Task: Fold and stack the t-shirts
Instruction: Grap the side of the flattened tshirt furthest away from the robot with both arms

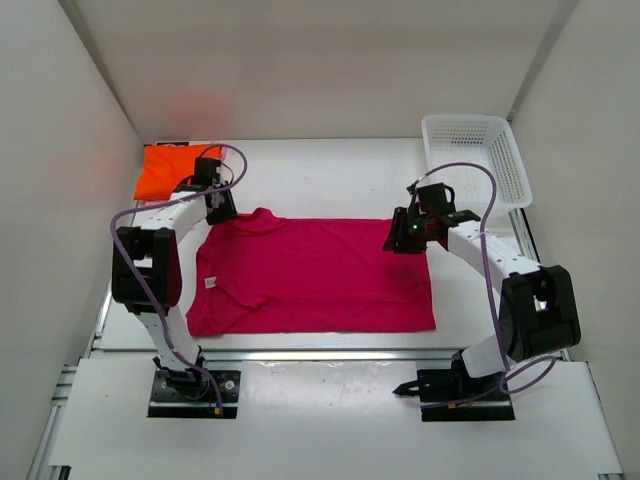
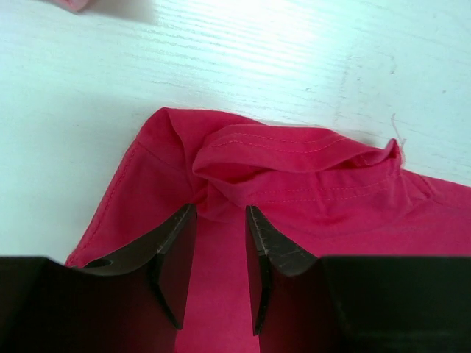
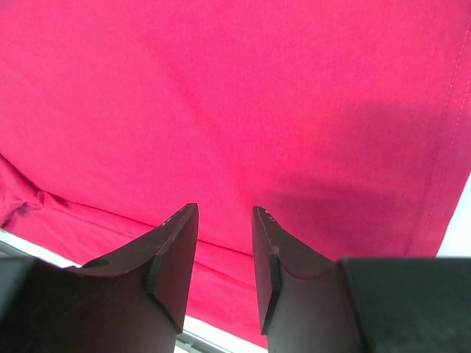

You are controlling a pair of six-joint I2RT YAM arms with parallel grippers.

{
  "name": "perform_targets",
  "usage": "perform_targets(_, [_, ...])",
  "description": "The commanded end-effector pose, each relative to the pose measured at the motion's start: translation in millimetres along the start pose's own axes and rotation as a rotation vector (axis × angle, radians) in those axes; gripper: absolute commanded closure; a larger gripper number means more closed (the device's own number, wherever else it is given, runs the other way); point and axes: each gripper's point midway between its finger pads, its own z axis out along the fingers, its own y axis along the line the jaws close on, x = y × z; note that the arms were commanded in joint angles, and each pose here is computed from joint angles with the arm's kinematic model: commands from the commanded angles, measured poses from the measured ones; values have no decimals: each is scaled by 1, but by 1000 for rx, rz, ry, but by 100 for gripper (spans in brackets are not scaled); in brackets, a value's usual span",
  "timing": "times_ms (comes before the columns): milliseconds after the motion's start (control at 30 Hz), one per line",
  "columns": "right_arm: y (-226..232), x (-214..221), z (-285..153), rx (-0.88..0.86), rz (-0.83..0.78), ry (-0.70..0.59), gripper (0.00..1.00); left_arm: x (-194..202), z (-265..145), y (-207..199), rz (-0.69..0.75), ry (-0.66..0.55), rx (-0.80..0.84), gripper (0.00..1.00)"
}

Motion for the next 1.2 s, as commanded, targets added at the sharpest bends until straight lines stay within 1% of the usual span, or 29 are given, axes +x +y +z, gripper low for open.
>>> perform_targets(0, [7, -19, -2, -35, -22, -57, 66, -5, 4, 2, 10, -13, -15, 56])
perform_targets(33, [6, -19, -1, -36, -24, -56, 66, -10, 3, 4, 2, -22, -19, 56])
perform_targets(100, [4, -19, 0, -32, -17, -63, 66, -4, 9, 4, 5, -3, -20, 56])
perform_targets(167, [4, -19, 1, -41, 0, -61, 66, -3, 12, 3, 0, 1, -16, 58])
perform_targets(200, [3, -18, 1, -43, 3, -64, 66, -1, 14, 5, -3, 7, -18, 60])
perform_targets(233, [4, -17, 3, -50, 6, -62, 67, 0, 17, -1, 3, 8, -9, 61])
perform_targets(333, [3, -15, 5, -34, -4, -49, 66, 7, 21, -3, 14, 22, -12, 62])
perform_targets(400, [-2, -17, 7, -3, -2, -57, 66, 4, 23, -6, 5, 11, 2, 66])
perform_targets(467, [-7, -20, 10, 34, 5, -63, 65, 5, 24, -10, 0, 0, 14, 76])
perform_targets(500, [-7, -22, 13, 48, -5, -73, 63, 8, 25, -13, -5, 8, 27, 84])
perform_targets(533, [-9, -23, 14, 63, 5, -80, 62, 9, 26, -13, -6, 0, 27, 91])
perform_targets(567, [-9, -29, 17, 92, -2, -103, 61, 8, 25, -14, -6, -5, 32, 100])
perform_targets(633, [-11, -37, 20, 147, 24, -161, 61, 10, 23, -12, -9, -3, 21, 100])
perform_targets(733, [-16, -64, 20, 230, 81, -344, 58, 9, 18, -12, -3, -12, 19, 100])
perform_targets(767, [-20, -62, 23, 241, 107, -355, 58, 5, 14, -14, -1, -21, 24, 100])
perform_targets(833, [-31, -74, 24, 298, 157, -425, 58, 3, 9, -17, -3, -26, 38, 100])
perform_targets(1000, [-52, -98, 28, 430, 211, -496, 55, 2, -6, -28, -5, -52, 88, 100])
perform_targets(1067, [-62, -102, 32, 473, 225, -492, 52, 4, -10, -36, 1, -59, 114, 100])
perform_targets(1167, [-82, -108, 36, 532, 245, -498, 51, 8, -9, -38, -6, -51, 126, 100])
